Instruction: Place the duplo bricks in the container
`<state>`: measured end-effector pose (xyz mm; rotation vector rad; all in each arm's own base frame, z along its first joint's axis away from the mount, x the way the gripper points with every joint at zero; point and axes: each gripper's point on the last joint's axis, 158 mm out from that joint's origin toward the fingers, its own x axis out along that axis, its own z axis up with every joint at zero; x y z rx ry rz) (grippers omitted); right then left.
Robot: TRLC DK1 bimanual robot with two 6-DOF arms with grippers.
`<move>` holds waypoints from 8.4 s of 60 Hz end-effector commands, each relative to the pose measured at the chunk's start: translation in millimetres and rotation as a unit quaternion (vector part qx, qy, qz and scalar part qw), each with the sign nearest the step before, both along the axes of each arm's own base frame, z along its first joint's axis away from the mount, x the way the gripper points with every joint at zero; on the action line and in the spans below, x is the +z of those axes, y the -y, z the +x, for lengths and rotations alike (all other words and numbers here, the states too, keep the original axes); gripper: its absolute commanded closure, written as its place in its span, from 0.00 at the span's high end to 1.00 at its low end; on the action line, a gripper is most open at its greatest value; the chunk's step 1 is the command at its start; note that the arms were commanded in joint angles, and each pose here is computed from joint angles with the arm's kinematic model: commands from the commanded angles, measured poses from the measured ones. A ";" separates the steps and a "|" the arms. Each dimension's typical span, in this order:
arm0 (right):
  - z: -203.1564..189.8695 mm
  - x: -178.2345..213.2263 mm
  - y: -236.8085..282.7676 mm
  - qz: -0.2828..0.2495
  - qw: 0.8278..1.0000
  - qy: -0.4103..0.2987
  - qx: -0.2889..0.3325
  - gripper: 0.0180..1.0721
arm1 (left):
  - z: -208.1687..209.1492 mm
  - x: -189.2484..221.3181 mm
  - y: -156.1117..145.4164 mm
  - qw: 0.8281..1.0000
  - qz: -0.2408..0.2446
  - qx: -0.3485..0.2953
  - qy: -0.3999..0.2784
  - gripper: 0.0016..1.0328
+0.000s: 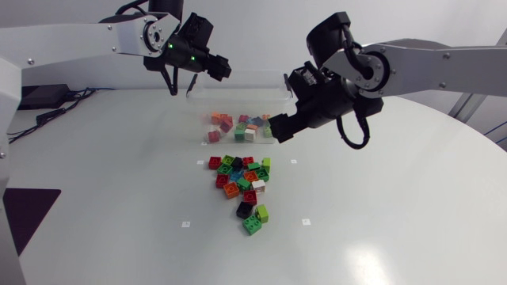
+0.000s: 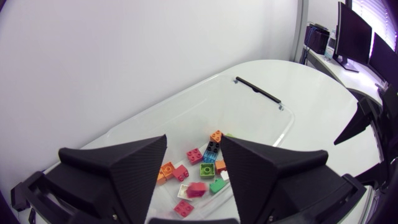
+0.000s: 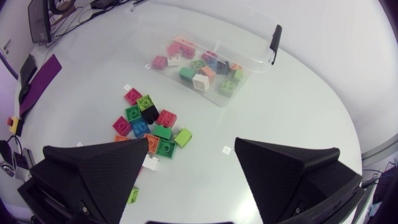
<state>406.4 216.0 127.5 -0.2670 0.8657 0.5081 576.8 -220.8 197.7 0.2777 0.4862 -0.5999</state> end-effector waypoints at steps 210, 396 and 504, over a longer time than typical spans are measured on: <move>39.8 40.0 -11.2 0.047 0.996 0.000 -0.080 0.30 | -181.8 -198.5 -41.0 0.866 0.268 -0.399 -0.139 0.28; -2.9 -52.9 -11.7 -0.030 0.998 -0.044 -0.044 0.93 | -1.1 19.1 -29.0 0.997 -0.004 -0.008 0.081 0.95; -7.0 -164.9 -33.7 -0.100 0.967 -0.209 -0.102 0.66 | -180.7 -48.2 -82.7 0.994 0.086 -0.052 0.050 0.95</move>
